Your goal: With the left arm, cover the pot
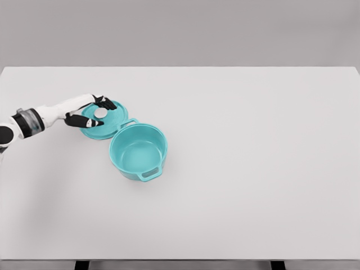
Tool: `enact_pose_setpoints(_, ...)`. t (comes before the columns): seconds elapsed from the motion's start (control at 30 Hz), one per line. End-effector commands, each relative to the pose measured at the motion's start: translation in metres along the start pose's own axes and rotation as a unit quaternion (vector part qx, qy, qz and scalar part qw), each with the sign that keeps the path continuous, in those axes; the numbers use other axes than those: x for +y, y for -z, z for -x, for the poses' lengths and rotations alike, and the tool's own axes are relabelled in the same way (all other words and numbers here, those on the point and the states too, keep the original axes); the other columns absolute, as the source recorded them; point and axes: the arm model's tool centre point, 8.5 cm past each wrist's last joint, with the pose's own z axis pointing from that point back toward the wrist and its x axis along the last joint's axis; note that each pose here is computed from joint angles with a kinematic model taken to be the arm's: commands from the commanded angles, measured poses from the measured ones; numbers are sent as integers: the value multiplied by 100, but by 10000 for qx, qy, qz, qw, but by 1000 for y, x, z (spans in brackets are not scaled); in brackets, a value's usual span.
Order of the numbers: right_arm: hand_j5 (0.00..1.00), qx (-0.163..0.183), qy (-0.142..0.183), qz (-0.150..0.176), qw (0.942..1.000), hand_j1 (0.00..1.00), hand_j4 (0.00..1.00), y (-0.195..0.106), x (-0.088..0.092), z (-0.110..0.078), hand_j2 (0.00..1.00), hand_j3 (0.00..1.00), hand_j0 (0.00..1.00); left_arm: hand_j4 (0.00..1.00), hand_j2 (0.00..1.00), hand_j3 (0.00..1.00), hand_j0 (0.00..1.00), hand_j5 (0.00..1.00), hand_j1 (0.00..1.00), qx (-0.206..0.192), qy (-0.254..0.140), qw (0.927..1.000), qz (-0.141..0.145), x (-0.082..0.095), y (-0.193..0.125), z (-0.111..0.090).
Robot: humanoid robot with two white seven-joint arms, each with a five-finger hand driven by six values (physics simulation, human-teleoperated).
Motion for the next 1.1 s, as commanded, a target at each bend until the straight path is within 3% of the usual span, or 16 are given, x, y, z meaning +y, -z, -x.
enact_pose_setpoints(0.0,100,0,-2,-5,10000,100,100,0,0,0,100,100,100,58,58,58,58,58,58,15,1,10000,29,-2,0,1)
enact_pose_setpoints(0.07,100,0,-2,2,10000,100,100,0,0,0,100,100,100,56,56,56,56,56,56,18,-5,10000,34,-3,0,1)
enact_pose_setpoints(0.17,100,0,-2,2,10000,100,100,0,0,0,100,100,100,44,44,44,44,44,44,54,-43,10000,64,-8,-3,5)
enact_pose_setpoints(0.37,100,0,-2,-5,10000,100,100,0,0,0,100,100,100,41,41,41,41,41,41,65,-43,10000,43,-6,-5,5)
enact_pose_setpoints(0.5,100,-7,-5,3,10000,100,100,0,0,0,100,100,100,42,42,42,42,42,42,33,-4,10000,-67,6,-10,3)
enact_pose_setpoints(0.67,100,-7,-5,3,10000,100,100,0,0,0,100,100,100,42,42,42,42,42,42,-204,152,9993,-266,30,-15,-14)
enact_pose_setpoints(0.8,100,0,-2,3,10000,100,100,0,0,0,100,100,100,42,42,42,42,42,42,-582,408,9970,-310,51,-38,-41)
enact_pose_setpoints(1.0,100,0,-2,2,10000,100,100,0,0,0,100,100,100,43,43,43,43,43,43,-870,616,9940,-243,60,-60,-65)
enact_pose_setpoints(1.07,100,0,-2,-5,10000,100,100,0,0,0,100,100,100,43,43,43,43,43,43,-983,663,9929,-119,54,-62,-74)
